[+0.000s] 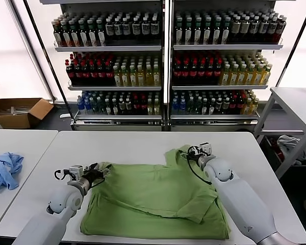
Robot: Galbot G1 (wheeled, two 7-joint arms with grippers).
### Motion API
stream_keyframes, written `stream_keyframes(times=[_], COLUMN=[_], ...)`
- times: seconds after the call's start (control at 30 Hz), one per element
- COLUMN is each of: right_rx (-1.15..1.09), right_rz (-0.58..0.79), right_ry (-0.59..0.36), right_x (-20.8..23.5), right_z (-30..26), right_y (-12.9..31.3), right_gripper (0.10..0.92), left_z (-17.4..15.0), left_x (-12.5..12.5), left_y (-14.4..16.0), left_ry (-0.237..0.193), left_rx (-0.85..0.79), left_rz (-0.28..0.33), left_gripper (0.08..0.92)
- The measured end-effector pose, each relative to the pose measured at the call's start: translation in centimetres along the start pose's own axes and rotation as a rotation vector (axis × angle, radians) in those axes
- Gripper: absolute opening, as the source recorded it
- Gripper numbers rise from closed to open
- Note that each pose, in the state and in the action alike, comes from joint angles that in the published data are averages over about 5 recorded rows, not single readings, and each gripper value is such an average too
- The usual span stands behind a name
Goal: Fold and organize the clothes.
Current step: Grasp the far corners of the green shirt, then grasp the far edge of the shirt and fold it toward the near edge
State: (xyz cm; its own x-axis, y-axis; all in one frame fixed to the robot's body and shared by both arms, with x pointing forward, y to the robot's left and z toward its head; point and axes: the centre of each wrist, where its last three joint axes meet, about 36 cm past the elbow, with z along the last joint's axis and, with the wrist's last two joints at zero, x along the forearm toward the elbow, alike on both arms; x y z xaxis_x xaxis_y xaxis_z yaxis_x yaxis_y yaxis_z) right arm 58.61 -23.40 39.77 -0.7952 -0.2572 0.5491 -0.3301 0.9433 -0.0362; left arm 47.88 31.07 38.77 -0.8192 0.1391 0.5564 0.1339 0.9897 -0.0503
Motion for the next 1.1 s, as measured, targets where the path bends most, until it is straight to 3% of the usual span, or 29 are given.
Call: stream_keyframes(times=[0.43,0.63,1.1], right_rx=[0.025,0.033,0.062], right_rz=[-0.017,-0.016,-0.012], right_ry=[0.002,-0.017,-0.161], right_x=[0.4,1.1,6.4], right_z=[1.4,1.7,-0.3], right_y=[0.4,0.4,-0.3], right_gripper=[0.277,0.128,0.106], left_z=[0.8,0.9,-0.3], left_x=[0.4,0.9,4.1], left_y=[0.0,-0.3,-0.8], left_ry=[-0.002,-0.026,-0.181], left_rx=[-0.016,-0.028,-0.059], left_rz=[0.031,0.044,0.04], left_gripper=[0.251,0.1,0.085])
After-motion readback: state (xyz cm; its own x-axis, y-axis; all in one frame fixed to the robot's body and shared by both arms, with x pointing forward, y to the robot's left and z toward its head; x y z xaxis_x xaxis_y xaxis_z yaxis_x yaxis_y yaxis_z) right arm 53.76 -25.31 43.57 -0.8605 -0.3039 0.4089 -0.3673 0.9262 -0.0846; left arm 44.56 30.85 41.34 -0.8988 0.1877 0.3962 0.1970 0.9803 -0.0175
